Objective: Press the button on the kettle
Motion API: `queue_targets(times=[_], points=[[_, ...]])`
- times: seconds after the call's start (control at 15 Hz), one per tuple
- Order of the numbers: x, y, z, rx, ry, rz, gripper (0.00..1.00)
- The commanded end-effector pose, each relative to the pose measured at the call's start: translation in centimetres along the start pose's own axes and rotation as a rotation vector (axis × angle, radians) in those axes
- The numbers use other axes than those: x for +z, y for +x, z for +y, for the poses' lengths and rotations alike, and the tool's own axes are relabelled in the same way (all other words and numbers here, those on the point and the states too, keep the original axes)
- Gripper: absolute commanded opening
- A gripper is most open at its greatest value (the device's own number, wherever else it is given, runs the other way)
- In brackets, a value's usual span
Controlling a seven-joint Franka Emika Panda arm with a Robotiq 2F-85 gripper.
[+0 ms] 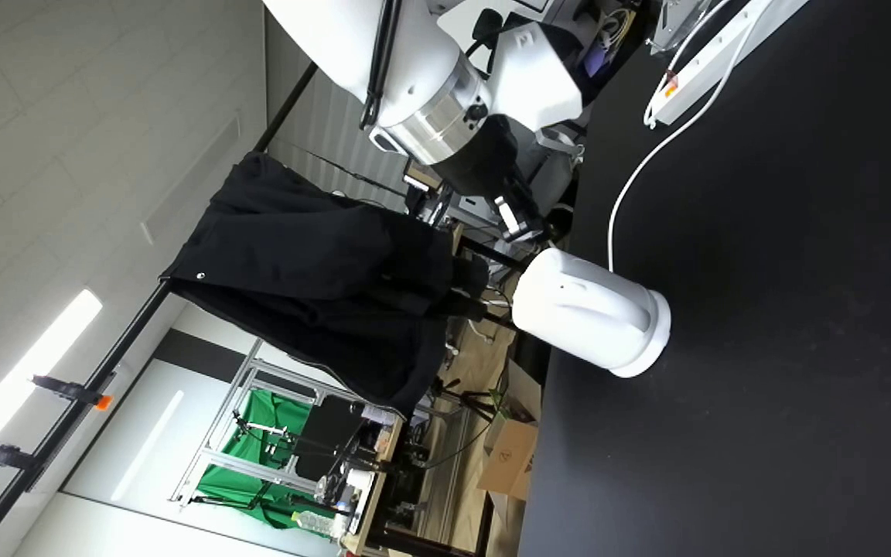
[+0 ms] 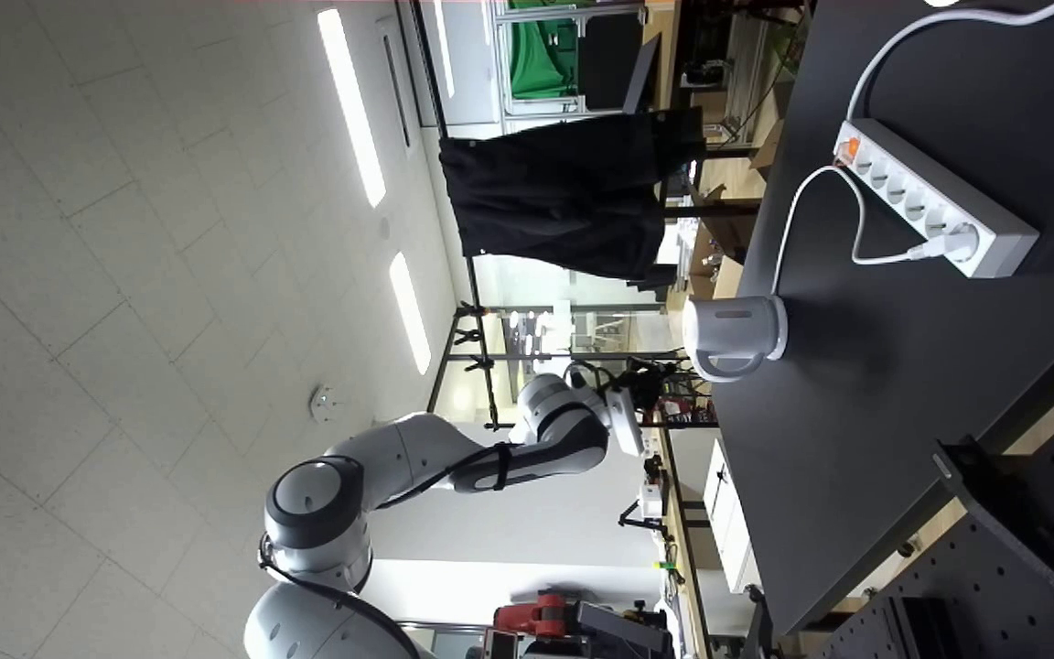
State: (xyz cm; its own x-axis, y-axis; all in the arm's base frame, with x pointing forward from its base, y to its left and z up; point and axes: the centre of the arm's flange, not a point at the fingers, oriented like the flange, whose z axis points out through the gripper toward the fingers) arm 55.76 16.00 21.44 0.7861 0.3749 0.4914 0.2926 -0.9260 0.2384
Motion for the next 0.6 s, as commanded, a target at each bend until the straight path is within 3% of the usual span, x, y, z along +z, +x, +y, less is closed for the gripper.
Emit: queue_targets(times=[0.0, 0.53], points=[[1.9, 0.7, -0.8, 0.093, 0.025, -0.021, 0.00], [3.6, 1.0, -1.9, 0.145, 0.072, -0.011, 0.00]])
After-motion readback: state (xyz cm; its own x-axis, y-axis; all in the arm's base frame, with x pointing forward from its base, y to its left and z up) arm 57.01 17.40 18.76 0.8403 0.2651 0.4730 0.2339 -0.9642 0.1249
